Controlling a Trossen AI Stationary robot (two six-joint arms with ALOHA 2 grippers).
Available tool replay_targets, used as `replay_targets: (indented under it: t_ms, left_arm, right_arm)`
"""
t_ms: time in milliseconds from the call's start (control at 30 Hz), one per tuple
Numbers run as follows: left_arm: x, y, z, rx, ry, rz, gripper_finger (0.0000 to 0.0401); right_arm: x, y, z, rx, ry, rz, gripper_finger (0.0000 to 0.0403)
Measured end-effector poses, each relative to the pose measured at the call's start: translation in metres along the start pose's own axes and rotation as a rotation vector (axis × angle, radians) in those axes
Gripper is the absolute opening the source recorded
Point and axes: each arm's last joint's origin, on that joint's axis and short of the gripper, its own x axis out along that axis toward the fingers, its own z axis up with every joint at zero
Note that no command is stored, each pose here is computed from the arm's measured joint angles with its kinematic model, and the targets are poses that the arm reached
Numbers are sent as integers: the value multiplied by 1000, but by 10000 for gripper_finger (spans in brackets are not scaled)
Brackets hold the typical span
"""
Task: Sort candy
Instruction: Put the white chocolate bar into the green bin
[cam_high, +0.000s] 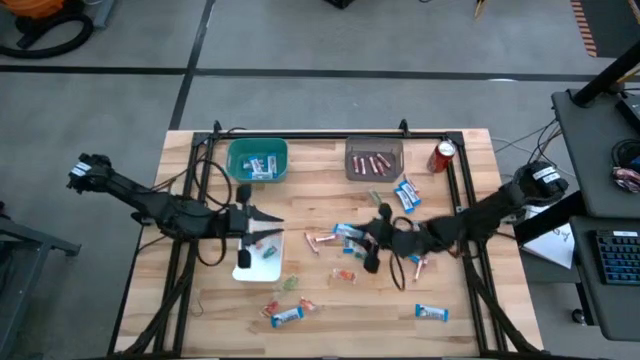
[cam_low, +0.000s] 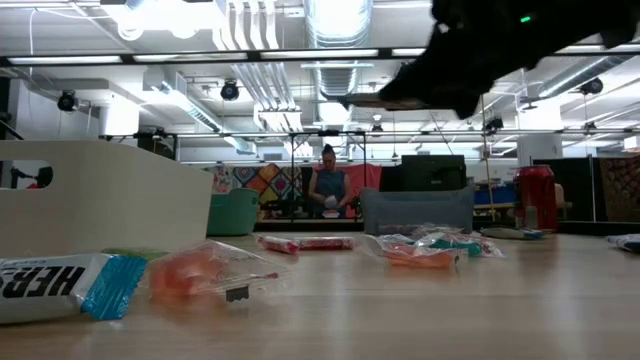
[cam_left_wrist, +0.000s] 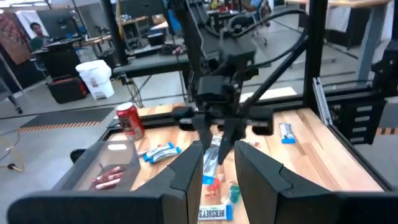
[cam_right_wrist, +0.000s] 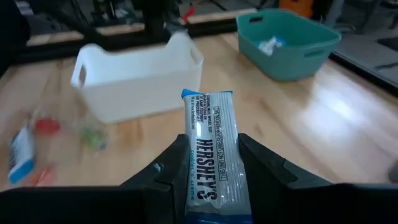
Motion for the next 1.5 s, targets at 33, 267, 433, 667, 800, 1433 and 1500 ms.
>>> replay_targets:
  t_ms: [33,267,433,667,800,1433,1500]
  left_arm:
    - [-3,2,0,-3,-4,1,77]
    - [-16,8,-3,1,28,-1,77]
    - [-22,12,-1,-5,21,15,77]
    - [-27,16,2,-14,5,16,77]
    - [-36,20,4,-19,-4,17,77]
    - [-77,43,7,-98,-50,17,77]
    - [-77,43,7,-101,-50,18,77]
  right_arm:
    - [4,-6,3,2,-9,11,109]
    - [26,-44,23,49,-90,69,109]
    - [39,-57,35,54,-120,99,109]
    - [70,-52,59,-44,-156,96,109]
    - [90,-54,71,-90,-177,68,109]
    - [185,-107,111,-177,-29,98,109]
    - [191,-116,112,-175,-29,105,109]
